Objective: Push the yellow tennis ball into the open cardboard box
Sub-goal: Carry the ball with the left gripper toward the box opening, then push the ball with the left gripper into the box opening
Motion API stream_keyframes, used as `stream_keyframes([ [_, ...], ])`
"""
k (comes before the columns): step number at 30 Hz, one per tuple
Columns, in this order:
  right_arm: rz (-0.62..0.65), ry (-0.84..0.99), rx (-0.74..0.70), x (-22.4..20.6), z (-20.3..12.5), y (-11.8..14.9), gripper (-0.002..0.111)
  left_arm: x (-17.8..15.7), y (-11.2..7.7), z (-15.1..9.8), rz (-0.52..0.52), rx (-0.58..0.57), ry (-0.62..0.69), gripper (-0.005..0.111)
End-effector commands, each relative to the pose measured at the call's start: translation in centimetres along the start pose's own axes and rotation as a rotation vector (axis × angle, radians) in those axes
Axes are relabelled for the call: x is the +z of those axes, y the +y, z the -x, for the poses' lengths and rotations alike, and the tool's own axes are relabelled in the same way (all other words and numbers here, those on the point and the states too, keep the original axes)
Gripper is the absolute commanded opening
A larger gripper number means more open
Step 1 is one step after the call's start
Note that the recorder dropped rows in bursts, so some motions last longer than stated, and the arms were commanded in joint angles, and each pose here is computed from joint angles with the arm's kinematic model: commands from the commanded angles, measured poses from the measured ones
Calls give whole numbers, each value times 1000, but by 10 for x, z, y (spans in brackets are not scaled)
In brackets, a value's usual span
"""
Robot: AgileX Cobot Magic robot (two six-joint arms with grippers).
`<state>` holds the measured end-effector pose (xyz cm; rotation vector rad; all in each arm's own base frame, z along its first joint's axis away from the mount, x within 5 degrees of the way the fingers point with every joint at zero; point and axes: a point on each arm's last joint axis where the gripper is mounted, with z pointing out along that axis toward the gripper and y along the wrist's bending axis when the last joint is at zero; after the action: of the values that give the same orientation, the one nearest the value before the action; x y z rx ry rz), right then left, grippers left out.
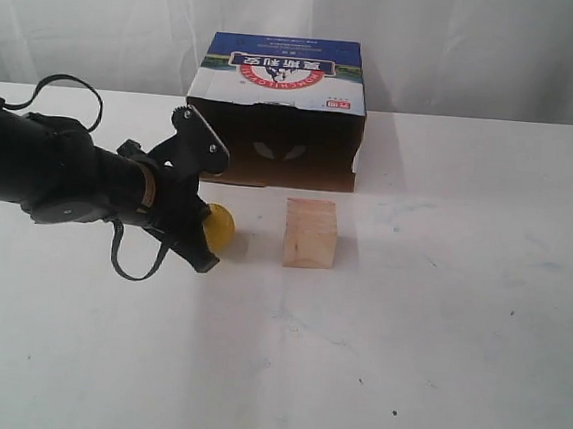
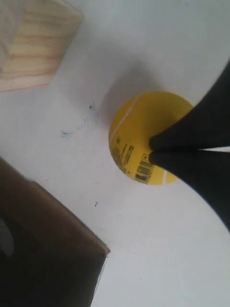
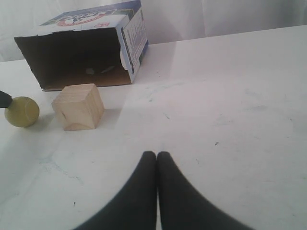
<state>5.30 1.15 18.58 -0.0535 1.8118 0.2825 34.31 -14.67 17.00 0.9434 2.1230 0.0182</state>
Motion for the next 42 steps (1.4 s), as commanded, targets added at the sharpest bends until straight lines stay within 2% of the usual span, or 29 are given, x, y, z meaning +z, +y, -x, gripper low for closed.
stream_keyframes([
  [1, -2, -9, -8, 0, -1, 0, 0, 6, -2, -11, 9, 15, 86, 0],
  [15, -2, -9, -8, 0, -1, 0, 0, 6, -1, -12, 14, 20, 97, 0],
  [21, -2, -9, -8, 0, -1, 0, 0, 6, -3, -7, -3, 22, 46, 0],
  [28, -2, -9, -8, 0, -1, 0, 0, 21, 3, 8, 7, 26, 10, 0],
  [33, -2, -9, -8, 0, -1, 0, 0, 30, 25, 36, 71, 94, -41, 0],
  [36, -2, -9, -8, 0, -1, 0, 0, 13, 40, 55, 153, 154, -36, 0],
  [39, -1, -9, -6, 0, -1, 0, 0, -30, 58, 86, 243, 175, -128, 0],
  [42, -2, -9, -8, 0, -1, 0, 0, -49, 56, 88, 269, 137, -114, 0],
])
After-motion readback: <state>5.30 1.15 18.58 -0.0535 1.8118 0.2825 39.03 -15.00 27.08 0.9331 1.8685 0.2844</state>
